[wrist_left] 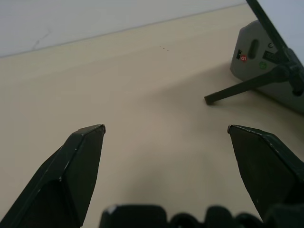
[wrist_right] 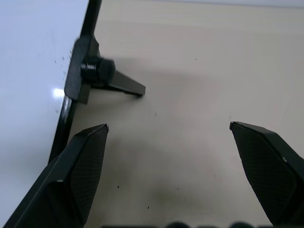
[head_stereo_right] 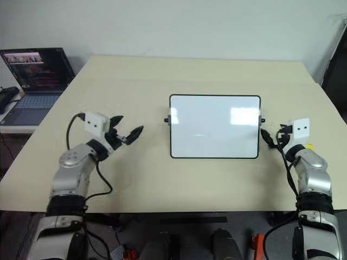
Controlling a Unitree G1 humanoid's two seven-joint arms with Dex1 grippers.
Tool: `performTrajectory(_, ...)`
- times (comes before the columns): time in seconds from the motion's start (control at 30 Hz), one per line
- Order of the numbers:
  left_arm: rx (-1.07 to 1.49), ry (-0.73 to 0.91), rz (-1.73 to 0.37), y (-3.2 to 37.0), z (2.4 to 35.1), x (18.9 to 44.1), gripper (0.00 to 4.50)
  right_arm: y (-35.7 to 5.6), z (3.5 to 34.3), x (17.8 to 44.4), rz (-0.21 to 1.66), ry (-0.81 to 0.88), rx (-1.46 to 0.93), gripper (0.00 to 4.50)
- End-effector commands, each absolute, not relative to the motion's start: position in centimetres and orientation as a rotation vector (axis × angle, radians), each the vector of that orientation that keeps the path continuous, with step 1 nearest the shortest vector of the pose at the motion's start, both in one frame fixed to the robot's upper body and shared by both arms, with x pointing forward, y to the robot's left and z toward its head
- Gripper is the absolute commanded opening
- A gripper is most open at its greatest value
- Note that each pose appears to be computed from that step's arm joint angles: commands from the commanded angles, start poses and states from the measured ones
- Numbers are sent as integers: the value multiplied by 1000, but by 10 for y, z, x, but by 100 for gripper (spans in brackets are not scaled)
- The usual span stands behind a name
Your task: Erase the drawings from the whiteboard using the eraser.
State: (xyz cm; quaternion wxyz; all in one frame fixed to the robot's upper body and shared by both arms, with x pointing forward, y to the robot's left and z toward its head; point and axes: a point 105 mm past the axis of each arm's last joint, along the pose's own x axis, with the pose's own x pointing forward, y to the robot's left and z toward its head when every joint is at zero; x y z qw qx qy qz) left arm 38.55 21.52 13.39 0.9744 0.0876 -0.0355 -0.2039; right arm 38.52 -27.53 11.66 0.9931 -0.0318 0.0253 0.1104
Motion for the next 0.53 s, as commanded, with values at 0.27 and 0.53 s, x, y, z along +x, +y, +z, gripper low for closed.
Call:
performTrajectory(0.27, 117, -158, -371, 180, 118, 402, 450, -266, 107, 401, 66, -9, -43, 449)
performTrajectory(0.53, 121, -163, -286, 180, 110, 414, 450, -263, 90, 406, -63, -8, -40, 449)
